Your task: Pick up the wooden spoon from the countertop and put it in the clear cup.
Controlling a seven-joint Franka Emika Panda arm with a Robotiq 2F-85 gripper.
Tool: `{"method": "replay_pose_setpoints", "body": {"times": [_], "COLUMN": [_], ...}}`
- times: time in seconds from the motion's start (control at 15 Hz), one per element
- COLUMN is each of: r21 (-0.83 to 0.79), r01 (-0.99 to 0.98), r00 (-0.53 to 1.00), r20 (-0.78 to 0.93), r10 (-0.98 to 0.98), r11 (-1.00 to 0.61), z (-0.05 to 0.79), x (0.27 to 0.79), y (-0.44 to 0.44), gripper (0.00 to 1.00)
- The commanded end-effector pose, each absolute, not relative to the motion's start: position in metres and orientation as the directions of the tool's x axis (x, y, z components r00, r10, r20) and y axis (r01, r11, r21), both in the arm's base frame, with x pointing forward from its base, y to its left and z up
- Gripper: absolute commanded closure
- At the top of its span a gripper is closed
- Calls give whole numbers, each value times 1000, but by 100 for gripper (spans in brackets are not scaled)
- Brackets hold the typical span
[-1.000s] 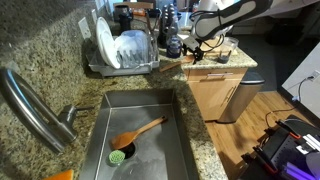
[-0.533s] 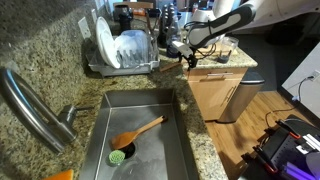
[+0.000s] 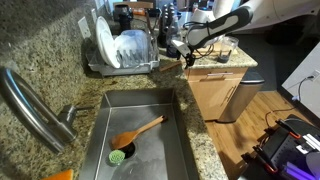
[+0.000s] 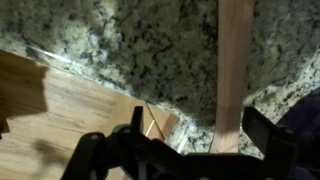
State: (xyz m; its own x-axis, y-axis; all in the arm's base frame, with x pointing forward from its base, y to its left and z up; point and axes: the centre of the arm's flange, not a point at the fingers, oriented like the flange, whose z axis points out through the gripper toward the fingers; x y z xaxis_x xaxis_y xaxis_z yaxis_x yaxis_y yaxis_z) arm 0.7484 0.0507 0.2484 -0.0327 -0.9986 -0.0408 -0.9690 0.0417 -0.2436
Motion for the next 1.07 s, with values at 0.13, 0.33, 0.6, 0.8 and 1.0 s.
{"method": "replay_pose_setpoints", "body": {"times": [0.13,0.33,0.6,0.8,1.0], "r21": [-253,-210,-128,-155,-170], "r01": [-965,-976,-992,-988,-985], "r00": [-64,-50,14,-5,-15], "r20": [-37,-70,-80,-72,-50], "r10": [-997,-996,-997,-997,-999], "r11": [71,64,-4,16,23], "z": [251,249,258,259,252], "x": [750,767,783,759,761], "y": [43,45,59,61,59], "gripper": [0,0,0,0,0]}}
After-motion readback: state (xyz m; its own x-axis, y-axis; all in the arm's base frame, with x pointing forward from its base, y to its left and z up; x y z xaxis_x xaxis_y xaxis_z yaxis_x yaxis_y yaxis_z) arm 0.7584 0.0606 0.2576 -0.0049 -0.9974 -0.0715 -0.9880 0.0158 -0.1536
